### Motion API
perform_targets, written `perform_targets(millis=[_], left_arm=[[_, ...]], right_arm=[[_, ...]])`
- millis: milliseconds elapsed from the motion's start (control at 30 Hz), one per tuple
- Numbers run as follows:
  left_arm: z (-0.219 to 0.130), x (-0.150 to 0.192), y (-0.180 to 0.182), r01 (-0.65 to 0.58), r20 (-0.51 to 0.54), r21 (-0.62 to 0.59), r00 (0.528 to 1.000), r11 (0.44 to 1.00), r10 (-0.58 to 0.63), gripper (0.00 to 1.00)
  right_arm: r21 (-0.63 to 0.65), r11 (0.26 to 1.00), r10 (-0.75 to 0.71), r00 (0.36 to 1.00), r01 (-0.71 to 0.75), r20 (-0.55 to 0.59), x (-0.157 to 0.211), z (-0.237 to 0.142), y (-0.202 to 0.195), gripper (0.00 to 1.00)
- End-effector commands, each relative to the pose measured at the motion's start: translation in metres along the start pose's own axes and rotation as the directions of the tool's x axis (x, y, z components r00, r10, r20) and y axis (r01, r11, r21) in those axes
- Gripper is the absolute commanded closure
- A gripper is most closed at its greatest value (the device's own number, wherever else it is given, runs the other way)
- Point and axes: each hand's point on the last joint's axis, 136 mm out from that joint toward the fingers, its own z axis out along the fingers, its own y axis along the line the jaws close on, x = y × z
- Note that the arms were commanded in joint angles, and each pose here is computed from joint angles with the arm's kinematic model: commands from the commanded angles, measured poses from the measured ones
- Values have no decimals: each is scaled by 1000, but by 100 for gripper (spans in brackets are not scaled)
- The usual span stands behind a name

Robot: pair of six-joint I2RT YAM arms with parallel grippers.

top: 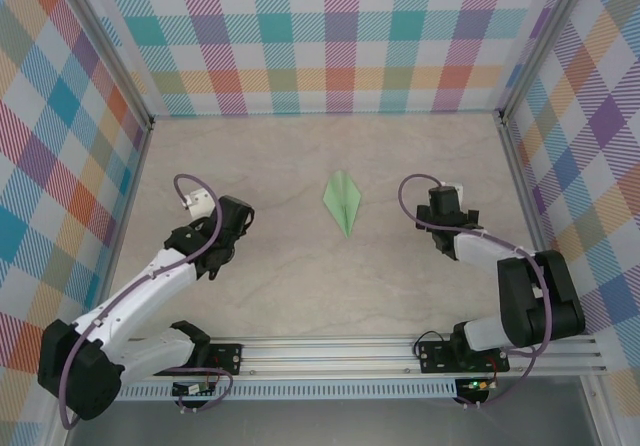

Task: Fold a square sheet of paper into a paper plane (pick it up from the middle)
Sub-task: Reset both arms

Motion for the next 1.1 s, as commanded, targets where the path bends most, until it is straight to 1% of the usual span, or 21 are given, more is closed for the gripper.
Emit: perform_targets(millis=[0, 67, 133, 200, 333, 467, 533, 600, 633, 667, 733, 833, 900, 967, 1000, 1067], left_arm=[[6, -7, 5, 8, 30, 19, 1000, 1000, -8, 0], [10, -9, 5, -1, 38, 29, 999, 1000, 0, 0], [13, -10, 8, -8, 46, 23, 999, 1000, 7, 0], [16, -14, 10, -15, 62, 15, 998, 1000, 14, 0], [26, -18, 14, -34, 71, -1, 997, 999, 34, 0], [36, -25, 19, -14, 105, -27, 994, 1000, 17, 0], [40, -33, 17, -6, 141, -23, 990, 1000, 9, 0], [48, -37, 13, -20, 167, -23, 986, 1000, 24, 0], [52, -38, 11, -24, 180, -24, 983, 999, 28, 0], [57, -39, 8, -34, 191, -22, 981, 999, 38, 0], [69, -39, 2, -55, 210, -10, 976, 998, 56, 0], [87, -38, -18, -82, 239, 79, 969, 993, 61, 0], [94, -42, -30, -92, 288, 134, 956, 987, 50, 0], [100, -47, -34, -133, 315, 134, 945, 982, 85, 0], [102, -50, -35, -136, 337, 160, 938, 978, 75, 0], [104, -56, -33, -98, 329, 226, 944, 969, 19, 0]], right_arm=[[-98, 995, 3, 978, 18, 207, -45, -2, 15, 0], [-117, 993, -2, 968, 32, 253, -53, -2, 18, 0], [-193, 977, -25, 946, 92, 324, -57, -11, 32, 0], [-223, 968, -22, 923, 115, 383, -57, -16, 33, 0], [-255, 960, 11, 899, 112, 437, -54, -17, 33, 0], [-321, 942, 42, 912, 100, 407, -51, -13, 33, 0], [-364, 928, 81, 918, 73, 389, -48, -1, 30, 0], [-366, 929, 84, 934, 52, 346, -47, 3, 28, 0], [-350, 936, 93, 930, 41, 356, -47, 5, 25, 0], [-322, 947, 107, 935, 8, 337, -47, 8, 19, 0], [-283, 959, 129, 933, -31, 337, -47, 10, 10, 0], [-254, 966, 144, 928, -56, 344, -47, 11, 4, 0], [-256, 965, 145, 928, -57, 343, -47, 11, 4, 0], [-257, 965, 145, 928, -56, 343, -47, 11, 4, 0], [-256, 965, 144, 928, -55, 343, -47, 11, 4, 0], [-257, 965, 144, 928, -54, 343, -47, 11, 4, 0]])
